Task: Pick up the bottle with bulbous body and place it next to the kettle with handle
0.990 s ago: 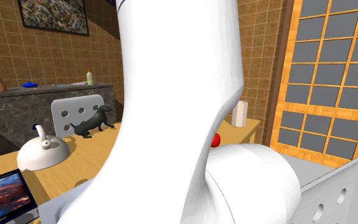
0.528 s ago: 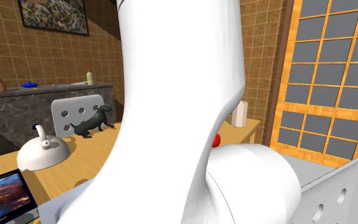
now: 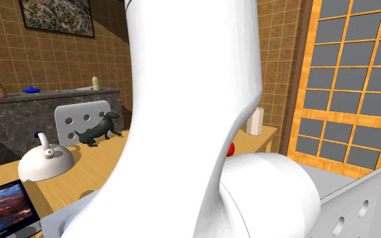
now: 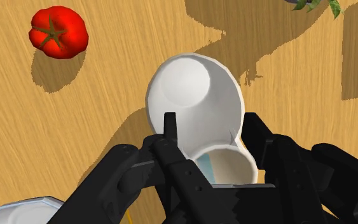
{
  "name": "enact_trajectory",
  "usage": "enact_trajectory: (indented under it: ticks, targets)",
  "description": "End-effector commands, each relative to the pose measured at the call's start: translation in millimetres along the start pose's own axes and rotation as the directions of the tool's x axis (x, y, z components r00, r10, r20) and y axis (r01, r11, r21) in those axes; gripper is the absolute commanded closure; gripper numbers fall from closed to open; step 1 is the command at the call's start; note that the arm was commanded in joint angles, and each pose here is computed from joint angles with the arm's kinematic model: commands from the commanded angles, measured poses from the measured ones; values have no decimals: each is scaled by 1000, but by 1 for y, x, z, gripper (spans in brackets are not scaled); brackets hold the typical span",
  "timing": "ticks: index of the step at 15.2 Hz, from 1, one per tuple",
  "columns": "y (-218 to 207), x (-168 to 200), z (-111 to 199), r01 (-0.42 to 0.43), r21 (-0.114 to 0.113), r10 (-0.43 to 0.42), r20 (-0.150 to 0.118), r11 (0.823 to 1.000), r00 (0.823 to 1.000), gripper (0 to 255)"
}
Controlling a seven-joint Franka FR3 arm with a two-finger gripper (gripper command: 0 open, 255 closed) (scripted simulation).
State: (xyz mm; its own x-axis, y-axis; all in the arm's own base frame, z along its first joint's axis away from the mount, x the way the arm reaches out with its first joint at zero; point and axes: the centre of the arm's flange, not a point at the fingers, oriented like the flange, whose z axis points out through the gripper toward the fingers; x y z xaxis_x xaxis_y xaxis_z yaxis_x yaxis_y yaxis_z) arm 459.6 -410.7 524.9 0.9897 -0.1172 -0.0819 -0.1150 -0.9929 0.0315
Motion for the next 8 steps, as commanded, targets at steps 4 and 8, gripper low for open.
enact_trajectory:
  ticks: [4, 8]
  targets:
    - [1, -2, -27, 0, 0, 0, 0, 1000, 1000, 255]
    - [2, -4, -48, 0, 0, 0, 0, 1000, 1000, 255]
